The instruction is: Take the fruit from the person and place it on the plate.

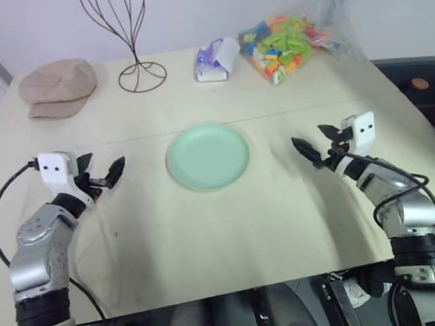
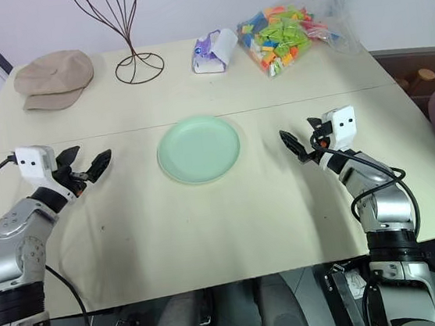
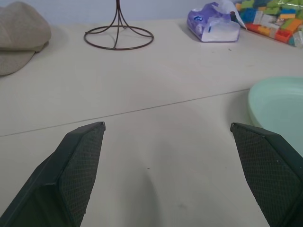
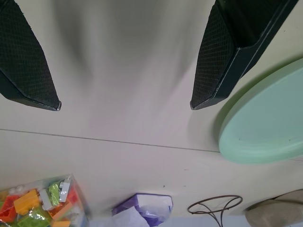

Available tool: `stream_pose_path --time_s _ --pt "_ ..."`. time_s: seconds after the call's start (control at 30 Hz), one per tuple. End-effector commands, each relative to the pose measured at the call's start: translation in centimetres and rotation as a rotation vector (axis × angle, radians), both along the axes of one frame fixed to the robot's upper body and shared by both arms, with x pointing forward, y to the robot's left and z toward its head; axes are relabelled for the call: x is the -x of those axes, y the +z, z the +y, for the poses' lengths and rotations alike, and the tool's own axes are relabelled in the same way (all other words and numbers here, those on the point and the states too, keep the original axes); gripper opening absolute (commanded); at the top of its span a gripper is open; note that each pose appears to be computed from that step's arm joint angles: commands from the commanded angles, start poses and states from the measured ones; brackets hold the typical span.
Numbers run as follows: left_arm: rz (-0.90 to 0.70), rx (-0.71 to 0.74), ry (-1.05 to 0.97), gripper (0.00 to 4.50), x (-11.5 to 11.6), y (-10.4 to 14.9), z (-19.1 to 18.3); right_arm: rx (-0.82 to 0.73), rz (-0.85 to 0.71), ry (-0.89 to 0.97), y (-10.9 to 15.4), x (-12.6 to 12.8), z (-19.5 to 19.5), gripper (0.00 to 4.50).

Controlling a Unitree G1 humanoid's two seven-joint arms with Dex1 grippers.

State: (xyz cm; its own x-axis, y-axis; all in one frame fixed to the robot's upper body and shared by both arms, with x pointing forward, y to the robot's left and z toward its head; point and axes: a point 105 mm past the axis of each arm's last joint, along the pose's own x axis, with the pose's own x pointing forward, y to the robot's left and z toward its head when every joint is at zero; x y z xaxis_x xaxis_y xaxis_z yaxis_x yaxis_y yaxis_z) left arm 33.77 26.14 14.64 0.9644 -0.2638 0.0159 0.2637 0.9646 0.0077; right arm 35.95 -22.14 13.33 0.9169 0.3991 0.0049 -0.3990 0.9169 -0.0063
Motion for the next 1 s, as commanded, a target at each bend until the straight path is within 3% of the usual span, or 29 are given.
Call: stream_pose_path --time_s 0.03,1.0 --pt "-0.056 -0.012 0.011 4.44 0.2 1.4 0.5 0.011 -0.064 -0.011 1.8 -0.1 -0.6 4.50" --pt "-0.025 -0.082 0.010 4.44 1.5 1.2 3.1 0.071 -0.031 -0.023 1.4 0.5 -2.5 4.50"
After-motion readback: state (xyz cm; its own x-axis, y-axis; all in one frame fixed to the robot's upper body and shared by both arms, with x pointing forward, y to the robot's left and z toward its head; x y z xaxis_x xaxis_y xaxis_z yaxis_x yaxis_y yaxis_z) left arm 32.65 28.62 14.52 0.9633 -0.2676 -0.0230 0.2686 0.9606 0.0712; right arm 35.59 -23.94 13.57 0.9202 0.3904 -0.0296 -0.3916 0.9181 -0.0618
